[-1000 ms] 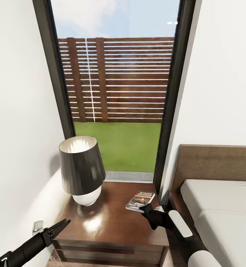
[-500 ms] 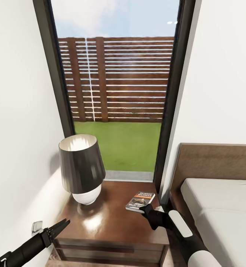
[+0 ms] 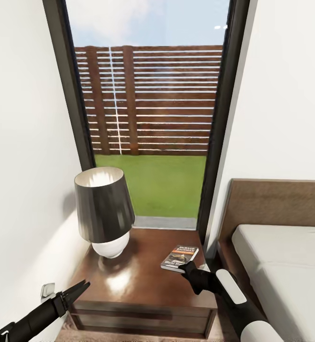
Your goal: In the bedroom, move the book from the bed onto either nightstand, and place the two sandals side by side next to the bed.
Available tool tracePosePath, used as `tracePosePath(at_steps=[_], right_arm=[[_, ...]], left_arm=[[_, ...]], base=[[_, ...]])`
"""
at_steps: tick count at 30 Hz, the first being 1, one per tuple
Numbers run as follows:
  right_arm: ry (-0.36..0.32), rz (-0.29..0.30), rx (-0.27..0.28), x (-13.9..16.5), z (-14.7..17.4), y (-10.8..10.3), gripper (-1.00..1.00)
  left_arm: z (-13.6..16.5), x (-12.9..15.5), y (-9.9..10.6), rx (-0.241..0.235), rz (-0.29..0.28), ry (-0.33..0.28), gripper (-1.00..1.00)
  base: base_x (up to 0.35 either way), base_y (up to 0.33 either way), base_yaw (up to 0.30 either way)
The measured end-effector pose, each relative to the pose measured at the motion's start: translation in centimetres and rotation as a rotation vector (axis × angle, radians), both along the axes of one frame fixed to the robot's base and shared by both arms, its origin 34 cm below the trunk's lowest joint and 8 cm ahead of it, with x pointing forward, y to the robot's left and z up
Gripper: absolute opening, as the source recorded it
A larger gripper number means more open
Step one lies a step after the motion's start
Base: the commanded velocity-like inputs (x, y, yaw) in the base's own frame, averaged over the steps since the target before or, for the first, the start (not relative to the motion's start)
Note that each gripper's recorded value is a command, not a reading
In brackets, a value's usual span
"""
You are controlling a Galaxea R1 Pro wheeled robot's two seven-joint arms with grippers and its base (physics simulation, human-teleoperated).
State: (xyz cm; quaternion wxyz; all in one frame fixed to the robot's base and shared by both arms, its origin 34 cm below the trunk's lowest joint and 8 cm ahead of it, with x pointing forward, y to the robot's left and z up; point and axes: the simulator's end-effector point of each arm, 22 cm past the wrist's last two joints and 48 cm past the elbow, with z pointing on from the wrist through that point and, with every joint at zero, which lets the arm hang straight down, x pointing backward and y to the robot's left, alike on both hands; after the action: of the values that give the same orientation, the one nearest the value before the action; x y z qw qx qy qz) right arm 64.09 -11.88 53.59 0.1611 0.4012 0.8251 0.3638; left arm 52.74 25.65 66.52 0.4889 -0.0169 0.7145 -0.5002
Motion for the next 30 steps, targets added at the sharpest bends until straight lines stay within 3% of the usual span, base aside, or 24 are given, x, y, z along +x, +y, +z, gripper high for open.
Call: tracePosePath(at_steps=[30], right_arm=[[-0.001, 0.0, 0.003, -1.4, -6.4, 0.0, -1.0]], left_arm=[[-6.4, -1.4, -0.1, 0.003, -0.001, -0.003, 1.0]], base=[[0.0, 0.0, 0.0]])
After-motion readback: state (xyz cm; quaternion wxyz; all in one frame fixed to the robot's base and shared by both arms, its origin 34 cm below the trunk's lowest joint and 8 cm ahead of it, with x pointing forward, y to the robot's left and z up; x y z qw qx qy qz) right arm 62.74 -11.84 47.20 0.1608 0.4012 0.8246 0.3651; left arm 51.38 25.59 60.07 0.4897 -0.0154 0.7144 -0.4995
